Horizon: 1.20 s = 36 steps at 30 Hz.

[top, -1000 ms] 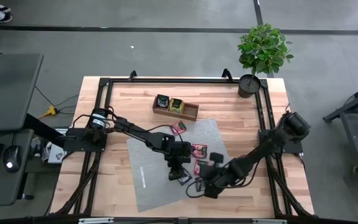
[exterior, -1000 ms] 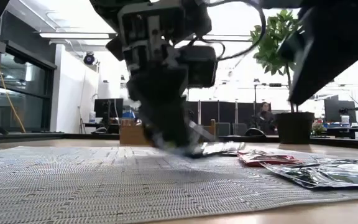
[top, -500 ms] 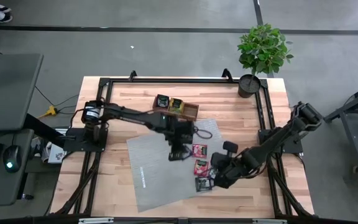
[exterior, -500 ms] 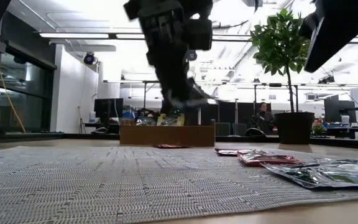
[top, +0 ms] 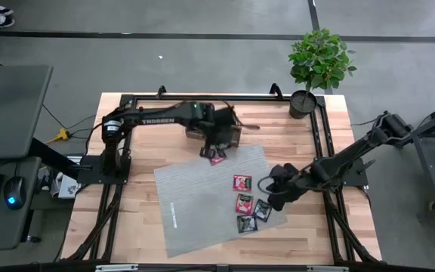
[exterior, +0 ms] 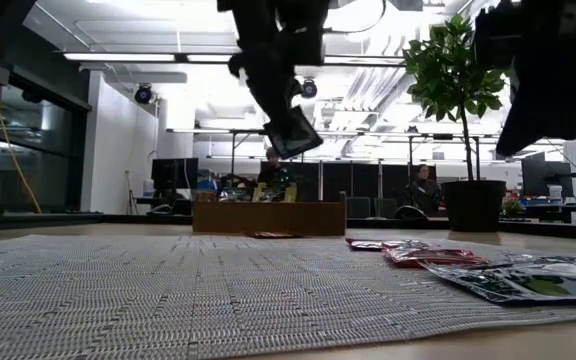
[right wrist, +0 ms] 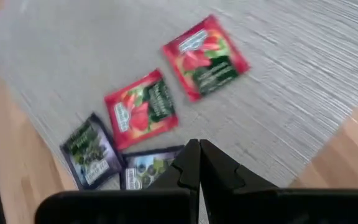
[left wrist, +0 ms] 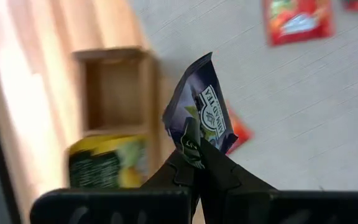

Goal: Pick & Place Tea
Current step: Put the purple tea bag into the left section of the wooden organizer

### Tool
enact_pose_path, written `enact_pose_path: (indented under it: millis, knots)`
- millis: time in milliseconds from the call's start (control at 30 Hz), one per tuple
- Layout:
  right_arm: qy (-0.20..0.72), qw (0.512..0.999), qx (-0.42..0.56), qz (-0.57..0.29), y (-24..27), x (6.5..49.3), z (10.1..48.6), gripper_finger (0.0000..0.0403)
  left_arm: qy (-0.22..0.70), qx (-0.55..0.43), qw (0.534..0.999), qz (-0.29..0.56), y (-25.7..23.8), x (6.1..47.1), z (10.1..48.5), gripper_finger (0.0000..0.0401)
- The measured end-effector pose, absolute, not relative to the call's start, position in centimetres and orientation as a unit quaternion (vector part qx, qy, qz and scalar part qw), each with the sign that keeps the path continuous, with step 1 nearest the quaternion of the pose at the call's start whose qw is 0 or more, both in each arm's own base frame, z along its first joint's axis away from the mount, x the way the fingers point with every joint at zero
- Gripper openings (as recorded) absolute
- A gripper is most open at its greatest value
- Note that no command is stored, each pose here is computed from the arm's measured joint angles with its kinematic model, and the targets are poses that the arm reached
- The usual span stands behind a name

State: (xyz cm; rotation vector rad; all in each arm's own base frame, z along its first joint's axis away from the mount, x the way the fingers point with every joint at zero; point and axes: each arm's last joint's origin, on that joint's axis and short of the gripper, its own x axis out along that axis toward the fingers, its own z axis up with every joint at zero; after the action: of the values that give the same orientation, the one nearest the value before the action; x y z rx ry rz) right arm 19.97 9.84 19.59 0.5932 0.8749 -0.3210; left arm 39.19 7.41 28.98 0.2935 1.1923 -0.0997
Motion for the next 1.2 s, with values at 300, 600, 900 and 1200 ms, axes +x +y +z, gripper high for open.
enact_pose_path:
  millis: [300,600,900,1200]
  knots:
    - [0.356,0.858,0.321,-0.185,7.7,20.0,21.6,0.0000,0.632,0.194,0.749,-0.035,13.0,36.4,28.6,0.0000]
    - [0.328,0.856,0.332,-0.223,5.6,21.1,22.2,0.0000,0.670,0.196,0.716,-0.021,17.4,33.9,28.5,0.0000]
    - [0.318,0.858,0.335,-0.226,5.1,21.4,22.3,0.0000,0.709,0.212,0.673,-0.014,17.8,33.1,25.9,0.0000]
    - [0.315,0.860,0.330,-0.228,5.0,21.4,22.3,0.0000,0.688,0.247,0.682,0.003,17.2,34.3,24.8,0.0000]
